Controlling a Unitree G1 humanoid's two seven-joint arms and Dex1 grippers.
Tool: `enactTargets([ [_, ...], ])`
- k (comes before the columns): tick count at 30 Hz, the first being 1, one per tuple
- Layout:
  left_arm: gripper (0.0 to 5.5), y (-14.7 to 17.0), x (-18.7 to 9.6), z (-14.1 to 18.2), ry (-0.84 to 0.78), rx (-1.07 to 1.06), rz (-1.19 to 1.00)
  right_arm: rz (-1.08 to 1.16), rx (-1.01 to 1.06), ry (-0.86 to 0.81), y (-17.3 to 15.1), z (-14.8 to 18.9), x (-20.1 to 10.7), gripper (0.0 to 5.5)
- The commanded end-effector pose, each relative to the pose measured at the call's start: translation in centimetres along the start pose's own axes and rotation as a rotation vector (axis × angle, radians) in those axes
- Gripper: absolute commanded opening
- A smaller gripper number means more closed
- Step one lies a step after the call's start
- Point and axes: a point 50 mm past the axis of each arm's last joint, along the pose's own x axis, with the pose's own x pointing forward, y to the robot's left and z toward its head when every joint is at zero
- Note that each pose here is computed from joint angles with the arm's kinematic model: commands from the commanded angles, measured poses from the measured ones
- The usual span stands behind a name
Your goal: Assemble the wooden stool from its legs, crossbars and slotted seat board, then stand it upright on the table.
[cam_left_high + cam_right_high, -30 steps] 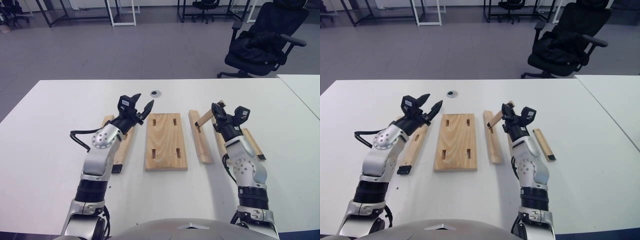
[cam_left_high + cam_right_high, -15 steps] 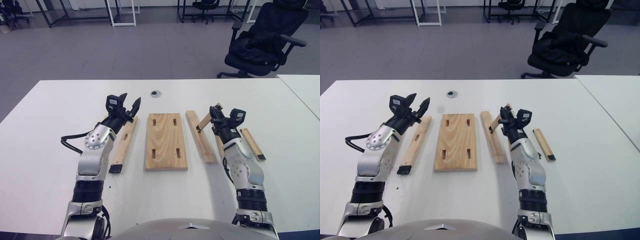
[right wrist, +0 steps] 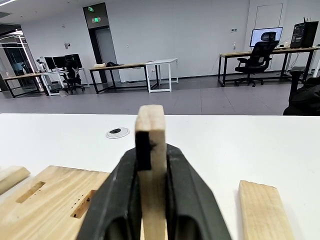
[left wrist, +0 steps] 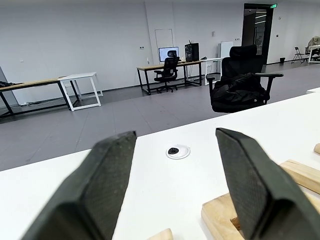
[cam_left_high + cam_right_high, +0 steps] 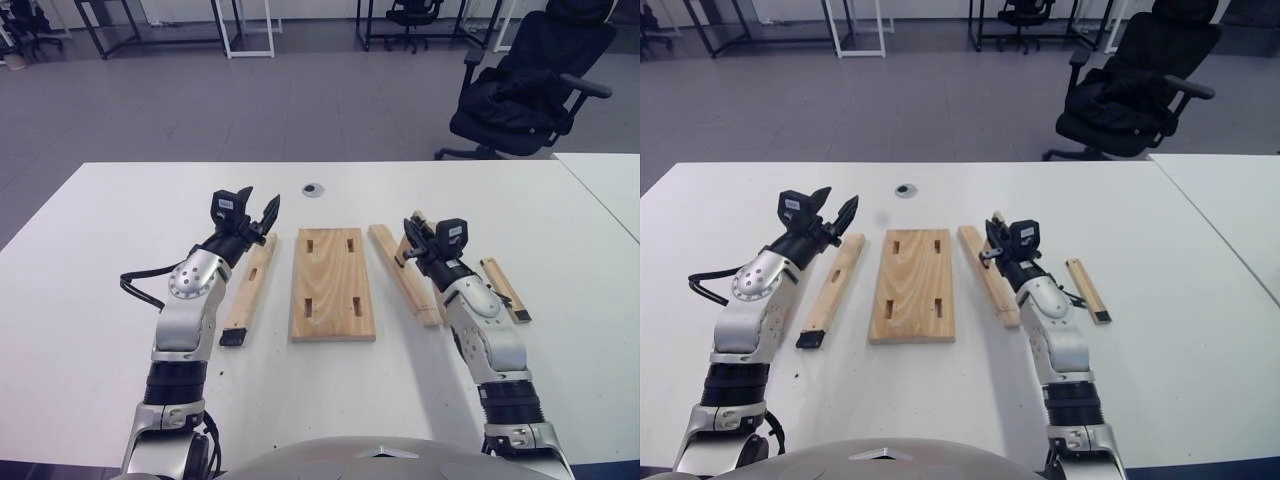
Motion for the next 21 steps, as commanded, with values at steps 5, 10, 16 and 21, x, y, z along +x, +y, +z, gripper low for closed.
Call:
enactTargets([
  [5,2.9,0.2,-0.1,-0.5,0.021,0.028,0.01,-0.013,0.045,0.368,-0.3,-8.8,-4.3,0.41],
  [10,2.9,0.2,0.1,-0.4,0.015,0.032,0.013,-0.014,0.048,0.181,-0.6,-5.5,-2.5,0.41],
  [16,2.9,0.2,0.1,-0.4,0.007,0.033,0.025,0.019,0.016,0.062,-0.5,-1.9,-1.1,0.41],
  [21,2.9,0.2,0.2,-0.4,0.0,0.03,0.031,0.05,0.02,0.032,0.0,-0.6,-0.8,1.28],
])
